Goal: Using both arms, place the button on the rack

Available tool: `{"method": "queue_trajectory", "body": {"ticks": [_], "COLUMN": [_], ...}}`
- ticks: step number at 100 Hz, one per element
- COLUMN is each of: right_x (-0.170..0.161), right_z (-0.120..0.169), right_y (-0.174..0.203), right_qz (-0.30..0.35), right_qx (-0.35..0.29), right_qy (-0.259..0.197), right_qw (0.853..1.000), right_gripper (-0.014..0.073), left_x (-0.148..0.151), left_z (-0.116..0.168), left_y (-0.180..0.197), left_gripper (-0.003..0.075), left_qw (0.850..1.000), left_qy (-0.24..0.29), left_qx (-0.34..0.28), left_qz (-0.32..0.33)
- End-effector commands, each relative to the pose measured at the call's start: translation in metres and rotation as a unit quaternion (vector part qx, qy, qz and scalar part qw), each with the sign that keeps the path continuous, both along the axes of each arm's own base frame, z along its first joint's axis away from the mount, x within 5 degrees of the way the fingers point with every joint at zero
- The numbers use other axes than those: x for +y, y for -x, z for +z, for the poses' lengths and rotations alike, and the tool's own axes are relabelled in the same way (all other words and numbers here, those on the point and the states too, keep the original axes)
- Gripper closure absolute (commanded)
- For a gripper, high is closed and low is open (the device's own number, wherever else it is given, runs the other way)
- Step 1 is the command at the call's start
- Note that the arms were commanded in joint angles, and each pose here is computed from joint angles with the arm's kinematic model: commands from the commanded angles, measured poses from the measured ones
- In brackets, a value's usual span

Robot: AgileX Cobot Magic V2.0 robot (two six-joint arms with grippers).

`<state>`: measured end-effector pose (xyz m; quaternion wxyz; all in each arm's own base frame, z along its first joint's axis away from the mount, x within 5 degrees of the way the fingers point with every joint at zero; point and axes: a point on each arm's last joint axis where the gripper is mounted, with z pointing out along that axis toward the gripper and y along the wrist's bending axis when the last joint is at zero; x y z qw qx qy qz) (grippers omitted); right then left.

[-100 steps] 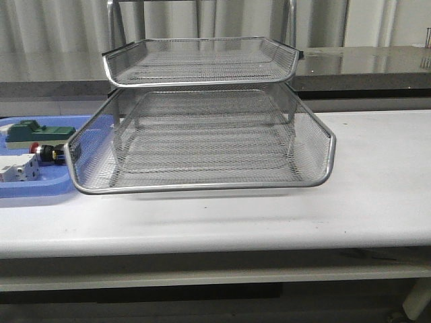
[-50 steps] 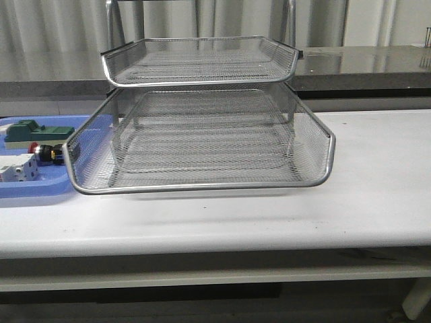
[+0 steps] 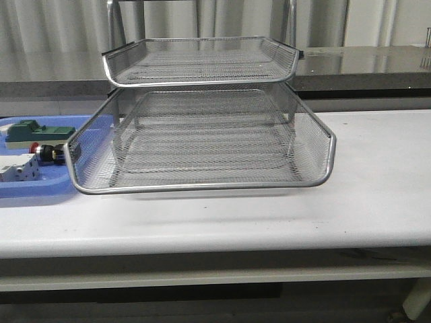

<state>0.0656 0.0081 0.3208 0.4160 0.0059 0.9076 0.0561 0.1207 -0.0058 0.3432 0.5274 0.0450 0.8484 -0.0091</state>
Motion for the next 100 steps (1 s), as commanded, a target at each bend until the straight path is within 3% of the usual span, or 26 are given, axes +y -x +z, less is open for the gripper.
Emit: {"method": "queue_trajectory", "body": {"ticks": [1,30,54,63,78,83,90,100], "right_x": [-0.001,-0.001,-0.001,-0.001,-0.001,-0.001,-0.001,-0.001], "right_z": [0.012,0.012,0.012,0.012,0.012,0.012,0.012,0.012], "right_y": [-0.003,-0.003,-0.003,-0.003,-0.003,-0.003,-0.003,-0.003], "right_qz": [0.0,0.0,0.0,0.0,0.0,0.0,0.0,0.0], "right_qx": [-0.04,-0.04,-0.04,-0.04,-0.04,-0.04,-0.04,-0.04], "right_qy": [0.002,0.002,0.002,0.002,0.002,0.002,0.002,0.002], "right_qw": [0.999,0.999,0.999,0.999,0.999,0.999,0.999,0.999], "right_gripper": [0.0663,0.0663,0.0663,0.0663,0.0663,0.0663,0.0663,0.0663], "left_x": [0.0,-0.002,-0.003,-0.003,-0.003,-0.003,-0.003,-0.003], "left_z": [0.018,0.014,0.013,0.013,0.011,0.011,0.011,0.011], "left_y": [-0.022,-0.076,-0.093,-0.093,-0.091,-0.091,-0.091,-0.091], "left_gripper": [0.0716,0.0716,0.0687,0.0568,0.0211,0.0125,0.0076,0.0076], "left_qw": [1.0,0.989,0.983,0.981,0.979,0.979,0.979,0.979], "left_qy": [-0.022,-0.027,-0.024,-0.037,-0.046,-0.046,-0.046,-0.046], "left_qx": [0.005,0.141,0.179,0.184,0.193,0.193,0.193,0.192], "left_qz": [-0.012,-0.028,-0.035,-0.046,-0.055,-0.055,-0.055,-0.055]}}
